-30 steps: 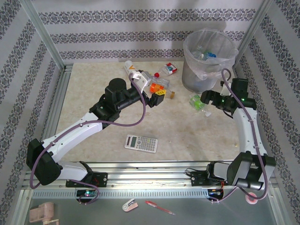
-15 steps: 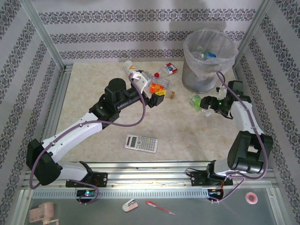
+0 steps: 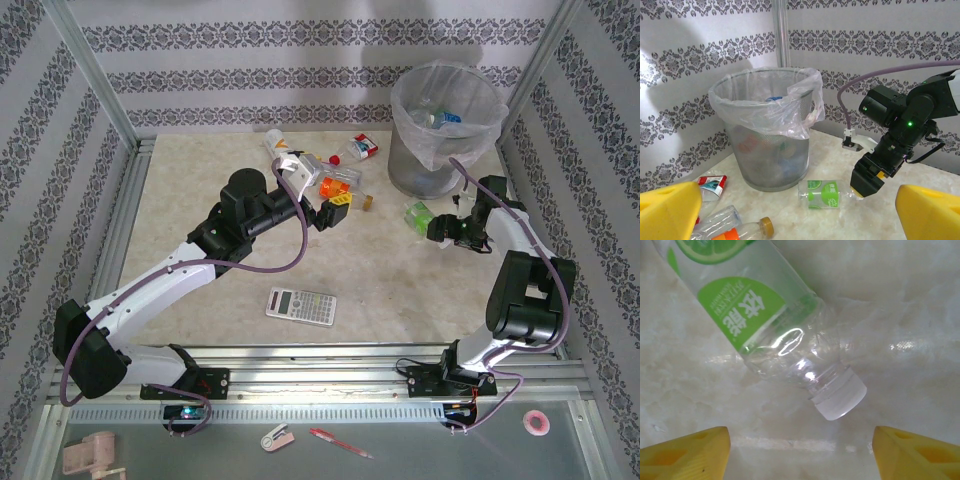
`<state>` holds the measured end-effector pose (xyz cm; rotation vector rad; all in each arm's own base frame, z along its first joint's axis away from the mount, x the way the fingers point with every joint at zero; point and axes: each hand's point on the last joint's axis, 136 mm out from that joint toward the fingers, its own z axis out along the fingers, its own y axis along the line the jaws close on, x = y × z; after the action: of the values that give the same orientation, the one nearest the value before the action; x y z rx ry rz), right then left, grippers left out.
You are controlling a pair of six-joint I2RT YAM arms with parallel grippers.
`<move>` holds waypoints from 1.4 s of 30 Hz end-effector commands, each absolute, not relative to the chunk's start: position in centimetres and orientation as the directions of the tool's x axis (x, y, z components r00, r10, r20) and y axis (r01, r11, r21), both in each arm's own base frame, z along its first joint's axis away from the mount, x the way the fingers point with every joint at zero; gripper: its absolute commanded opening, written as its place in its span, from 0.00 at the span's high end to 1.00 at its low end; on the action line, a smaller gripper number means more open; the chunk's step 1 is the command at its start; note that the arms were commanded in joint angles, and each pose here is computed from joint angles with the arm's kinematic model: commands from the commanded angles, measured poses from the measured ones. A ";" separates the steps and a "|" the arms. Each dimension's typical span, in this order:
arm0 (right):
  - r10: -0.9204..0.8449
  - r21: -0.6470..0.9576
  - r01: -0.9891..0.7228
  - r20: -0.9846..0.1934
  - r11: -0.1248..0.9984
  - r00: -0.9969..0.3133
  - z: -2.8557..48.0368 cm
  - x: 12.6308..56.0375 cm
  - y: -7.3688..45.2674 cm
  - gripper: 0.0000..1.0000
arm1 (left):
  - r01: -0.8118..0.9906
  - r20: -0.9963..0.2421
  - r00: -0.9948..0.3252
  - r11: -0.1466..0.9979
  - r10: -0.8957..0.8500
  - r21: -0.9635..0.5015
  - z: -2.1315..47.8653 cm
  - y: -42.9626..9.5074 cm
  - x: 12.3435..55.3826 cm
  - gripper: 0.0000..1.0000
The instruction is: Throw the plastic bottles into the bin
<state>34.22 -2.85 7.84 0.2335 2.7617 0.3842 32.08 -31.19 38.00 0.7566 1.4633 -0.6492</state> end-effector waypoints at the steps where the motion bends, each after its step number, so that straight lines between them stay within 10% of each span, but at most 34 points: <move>1: 0.162 0.242 0.084 -0.321 0.967 -0.933 7.6 34.8 -3.7 0.27 | 0.781 -0.997 0.053 0.620 0.062 0.080 38.6 -31.0 31.3 0.00; 27: -0.087 0.099 -0.116 -0.261 0.988 -0.961 3.6 36.2 -1.7 0.43 | 0.767 -0.995 0.055 0.634 0.082 0.095 38.1 -30.4 31.2 0.00; 42: -0.146 0.082 -0.173 -0.263 0.982 -0.954 3.9 36.1 -0.3 0.73 | 0.760 -0.995 0.054 0.642 0.086 0.097 38.0 -29.9 30.9 0.00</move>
<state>35.86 -0.51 3.05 -0.1985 2.8878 0.1717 31.73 -30.32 37.05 0.7549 1.4774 -0.6118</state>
